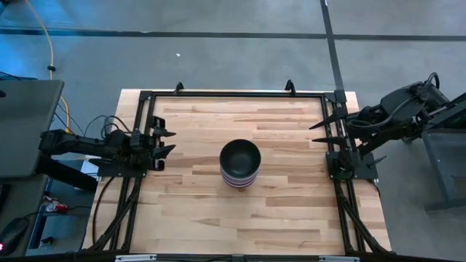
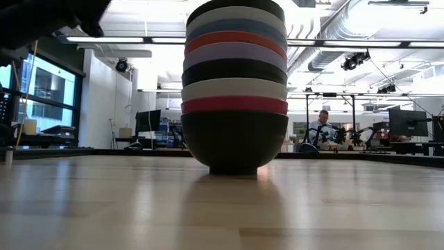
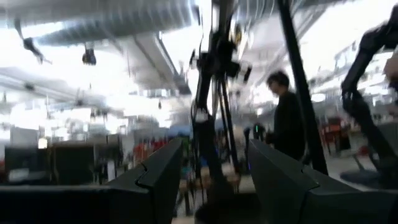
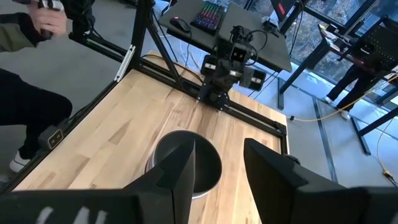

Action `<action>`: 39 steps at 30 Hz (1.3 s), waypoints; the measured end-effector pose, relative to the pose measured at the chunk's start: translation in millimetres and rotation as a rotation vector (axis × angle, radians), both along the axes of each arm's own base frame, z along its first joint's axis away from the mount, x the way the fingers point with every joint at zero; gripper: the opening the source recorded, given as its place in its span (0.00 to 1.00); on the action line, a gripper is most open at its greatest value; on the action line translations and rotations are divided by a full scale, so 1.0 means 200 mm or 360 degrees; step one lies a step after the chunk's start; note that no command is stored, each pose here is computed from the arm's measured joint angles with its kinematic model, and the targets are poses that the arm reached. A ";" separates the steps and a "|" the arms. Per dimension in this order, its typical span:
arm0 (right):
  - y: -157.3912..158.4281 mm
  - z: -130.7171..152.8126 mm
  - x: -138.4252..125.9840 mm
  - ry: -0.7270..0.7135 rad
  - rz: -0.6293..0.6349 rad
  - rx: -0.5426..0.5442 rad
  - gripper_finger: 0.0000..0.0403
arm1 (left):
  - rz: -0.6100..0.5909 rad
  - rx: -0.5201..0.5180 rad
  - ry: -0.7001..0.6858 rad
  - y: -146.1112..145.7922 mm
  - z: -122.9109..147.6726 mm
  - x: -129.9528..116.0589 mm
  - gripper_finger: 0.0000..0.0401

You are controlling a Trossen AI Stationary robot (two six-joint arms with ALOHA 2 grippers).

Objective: Nest bowls inside each other
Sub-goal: Return to Home Position

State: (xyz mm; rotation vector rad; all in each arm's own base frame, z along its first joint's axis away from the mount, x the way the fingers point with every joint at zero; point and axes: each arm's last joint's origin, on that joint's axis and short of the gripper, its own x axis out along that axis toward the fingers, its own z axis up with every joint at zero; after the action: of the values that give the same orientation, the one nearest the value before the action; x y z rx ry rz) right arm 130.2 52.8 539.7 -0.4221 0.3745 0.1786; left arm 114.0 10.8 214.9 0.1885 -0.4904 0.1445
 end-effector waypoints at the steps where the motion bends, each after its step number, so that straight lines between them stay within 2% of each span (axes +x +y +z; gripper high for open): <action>1: 0.00 0.00 0.00 0.0002 -0.0002 0.0004 0.33 | -0.0005 0.0020 -0.0044 -0.01 0.01 -0.01 0.43; 9: 0.00 -0.01 0.00 0.0029 0.0032 0.0019 0.33 | 0.0080 0.0134 -0.0386 -0.02 0.10 -0.08 0.43; 16: 0.00 -0.02 -0.01 0.0088 0.0004 0.0057 0.33 | 0.0035 0.0228 -0.0479 -0.03 0.12 -0.14 0.43; 25: 0.00 -0.02 -0.01 0.0073 0.0027 0.0012 0.33 | 0.0037 0.0244 -0.0617 -0.04 0.14 -0.24 0.43; 34: 0.00 -0.02 -0.01 0.0065 0.0041 -0.0017 0.33 | 0.0026 0.0248 -0.0573 -0.04 0.13 -0.26 0.43; 39: 0.00 -0.02 -0.01 0.0065 0.0042 -0.0018 0.33 | 0.0064 0.0190 -0.0265 -0.03 0.06 -0.19 0.43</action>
State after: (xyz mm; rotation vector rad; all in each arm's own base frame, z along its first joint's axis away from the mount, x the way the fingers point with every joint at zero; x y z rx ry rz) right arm 128.7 52.9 536.2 -0.4349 0.4101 0.2108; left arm 75.6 5.0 227.5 0.3049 -0.6620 0.1708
